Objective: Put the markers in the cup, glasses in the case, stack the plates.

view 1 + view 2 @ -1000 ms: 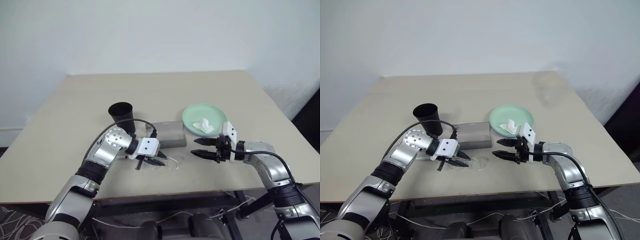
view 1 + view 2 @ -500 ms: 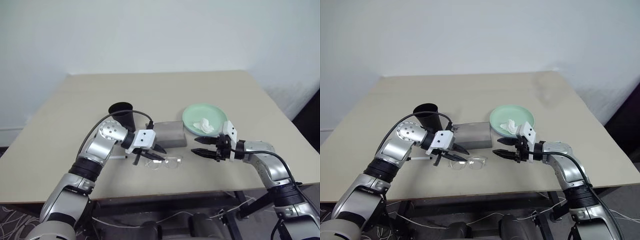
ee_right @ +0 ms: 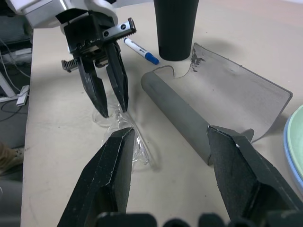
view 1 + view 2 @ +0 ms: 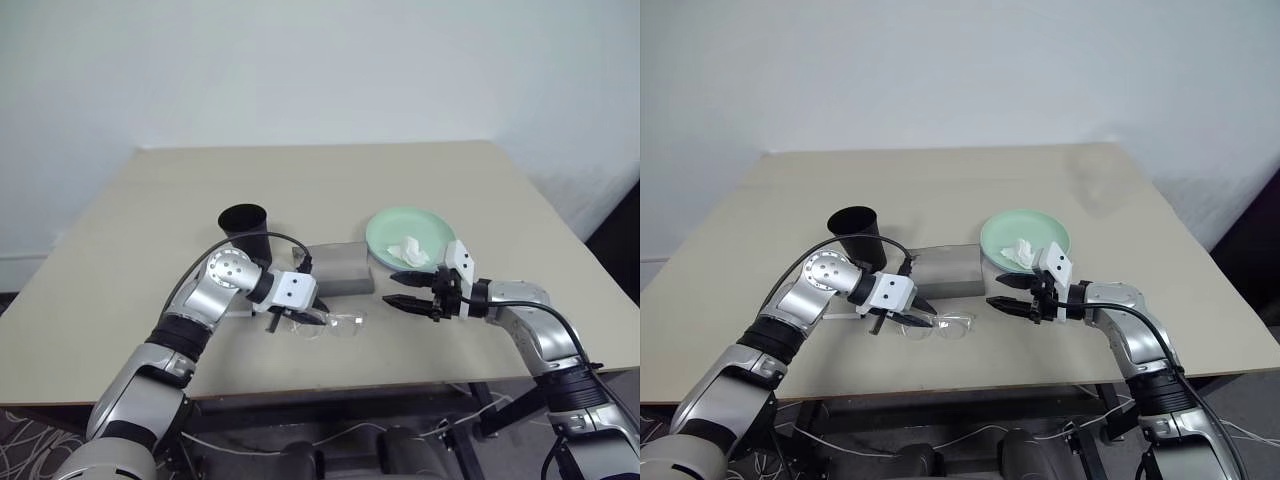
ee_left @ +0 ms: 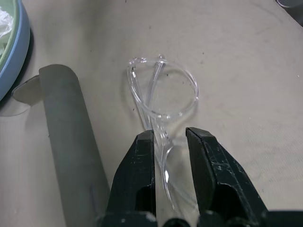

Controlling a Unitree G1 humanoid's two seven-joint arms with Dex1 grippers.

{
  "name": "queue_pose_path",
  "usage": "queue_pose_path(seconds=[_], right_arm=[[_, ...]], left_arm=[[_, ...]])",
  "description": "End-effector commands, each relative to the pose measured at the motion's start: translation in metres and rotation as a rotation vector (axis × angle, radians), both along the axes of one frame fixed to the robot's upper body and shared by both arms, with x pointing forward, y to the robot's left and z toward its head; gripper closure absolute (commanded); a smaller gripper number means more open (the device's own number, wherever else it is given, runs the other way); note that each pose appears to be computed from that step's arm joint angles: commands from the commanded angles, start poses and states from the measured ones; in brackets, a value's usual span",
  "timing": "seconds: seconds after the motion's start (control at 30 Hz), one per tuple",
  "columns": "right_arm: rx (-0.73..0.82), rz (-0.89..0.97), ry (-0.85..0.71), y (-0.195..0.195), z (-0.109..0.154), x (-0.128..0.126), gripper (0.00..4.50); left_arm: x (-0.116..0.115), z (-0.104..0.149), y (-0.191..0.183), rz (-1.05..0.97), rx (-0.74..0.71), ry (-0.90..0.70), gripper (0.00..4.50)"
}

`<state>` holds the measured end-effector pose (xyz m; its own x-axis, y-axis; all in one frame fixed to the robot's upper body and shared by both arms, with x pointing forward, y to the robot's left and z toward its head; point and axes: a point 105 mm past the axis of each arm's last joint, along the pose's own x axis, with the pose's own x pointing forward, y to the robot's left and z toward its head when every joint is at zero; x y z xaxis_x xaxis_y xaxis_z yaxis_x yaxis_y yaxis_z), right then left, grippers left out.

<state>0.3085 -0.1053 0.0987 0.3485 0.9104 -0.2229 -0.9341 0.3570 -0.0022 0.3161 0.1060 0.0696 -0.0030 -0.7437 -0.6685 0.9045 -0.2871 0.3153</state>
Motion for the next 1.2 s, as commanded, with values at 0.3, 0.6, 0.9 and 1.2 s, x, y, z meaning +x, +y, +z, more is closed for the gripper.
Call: queue_pose_path(seconds=[0.3,0.6,0.9,1.2], right_arm=[[-0.004,-0.001,-0.050,0.001,0.009,0.004,1.85],[-0.008,-0.006,-0.053,0.001,0.007,0.006,1.85],[-0.011,-0.010,-0.061,0.001,0.007,0.008,1.85],[-0.018,-0.029,-0.065,-0.003,0.006,0.013,1.85]], left_arm=[[0.010,0.009,-0.003,-0.008,0.011,-0.060,3.86],[0.007,0.012,-0.002,-0.003,-0.009,-0.029,4.47],[0.010,0.040,-0.008,0.013,-0.110,-0.038,4.47],[0.029,0.072,-0.004,0.082,-0.156,-0.151,4.47]])
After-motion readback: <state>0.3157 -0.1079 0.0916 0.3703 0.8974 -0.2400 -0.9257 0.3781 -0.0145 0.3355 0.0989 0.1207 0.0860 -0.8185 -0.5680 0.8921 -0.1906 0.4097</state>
